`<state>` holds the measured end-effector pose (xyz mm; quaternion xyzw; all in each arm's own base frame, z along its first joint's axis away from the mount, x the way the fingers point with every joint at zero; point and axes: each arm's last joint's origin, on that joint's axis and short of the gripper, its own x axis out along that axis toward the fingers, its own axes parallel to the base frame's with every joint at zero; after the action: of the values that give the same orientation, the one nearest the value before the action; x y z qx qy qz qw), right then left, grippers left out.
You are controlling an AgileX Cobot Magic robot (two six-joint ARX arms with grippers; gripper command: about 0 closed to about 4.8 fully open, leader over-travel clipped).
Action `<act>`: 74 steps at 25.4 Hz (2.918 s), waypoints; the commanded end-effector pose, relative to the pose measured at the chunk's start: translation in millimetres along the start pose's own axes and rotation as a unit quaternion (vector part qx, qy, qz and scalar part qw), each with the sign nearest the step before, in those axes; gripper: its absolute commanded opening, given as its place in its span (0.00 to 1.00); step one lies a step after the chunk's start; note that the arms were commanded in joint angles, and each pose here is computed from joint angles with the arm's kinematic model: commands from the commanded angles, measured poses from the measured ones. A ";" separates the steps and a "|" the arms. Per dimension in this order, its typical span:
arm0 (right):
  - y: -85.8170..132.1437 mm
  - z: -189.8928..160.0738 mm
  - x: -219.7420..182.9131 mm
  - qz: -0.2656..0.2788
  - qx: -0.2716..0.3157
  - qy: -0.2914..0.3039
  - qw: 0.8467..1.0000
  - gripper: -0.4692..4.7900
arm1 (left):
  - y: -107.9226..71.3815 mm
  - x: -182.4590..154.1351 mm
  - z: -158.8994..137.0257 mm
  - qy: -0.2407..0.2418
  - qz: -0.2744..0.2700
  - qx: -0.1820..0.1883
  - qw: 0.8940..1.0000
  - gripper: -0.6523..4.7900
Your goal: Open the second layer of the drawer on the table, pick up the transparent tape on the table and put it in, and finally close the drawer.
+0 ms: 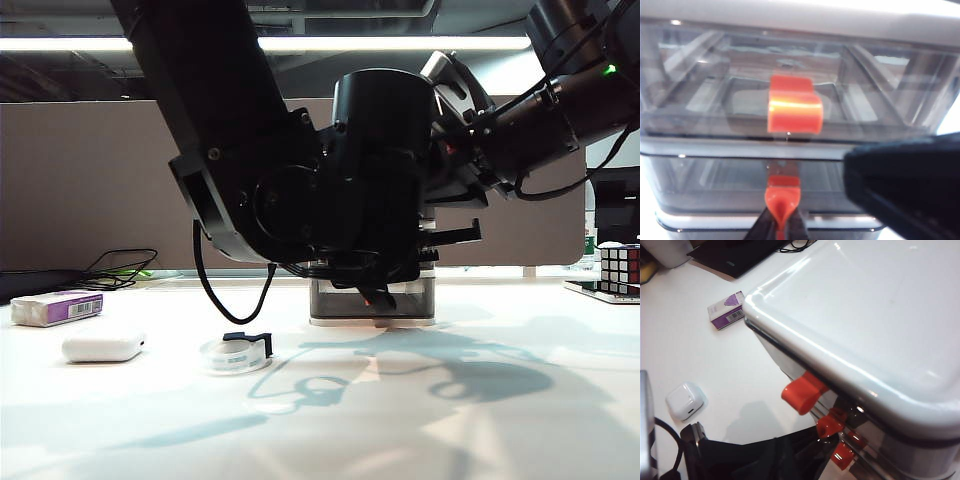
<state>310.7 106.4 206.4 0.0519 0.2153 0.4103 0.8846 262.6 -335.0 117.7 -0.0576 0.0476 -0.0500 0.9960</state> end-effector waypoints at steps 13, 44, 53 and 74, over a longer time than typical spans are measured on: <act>-8.5 23.7 -2.1 -0.005 -0.031 -0.033 0.999 0.08 | 16.4 5.7 -10.4 0.025 0.015 -0.006 1.000 0.11; -24.7 30.5 22.5 0.013 -0.041 -0.045 0.998 0.08 | 26.3 -40.0 -1.9 0.072 -0.013 -0.027 0.997 0.11; -25.2 30.4 22.5 0.005 -0.040 -0.045 0.998 0.08 | 11.2 -63.8 -13.4 0.109 -0.036 -0.026 0.993 0.11; -25.0 29.9 22.6 0.007 -0.039 -0.043 0.998 0.08 | 8.3 -70.2 -4.7 0.111 -0.042 -0.018 0.993 0.36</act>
<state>352.9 108.8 214.5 0.0389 0.1725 0.4202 0.8900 192.6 -319.8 113.9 -0.0677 0.1613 -0.0962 0.9799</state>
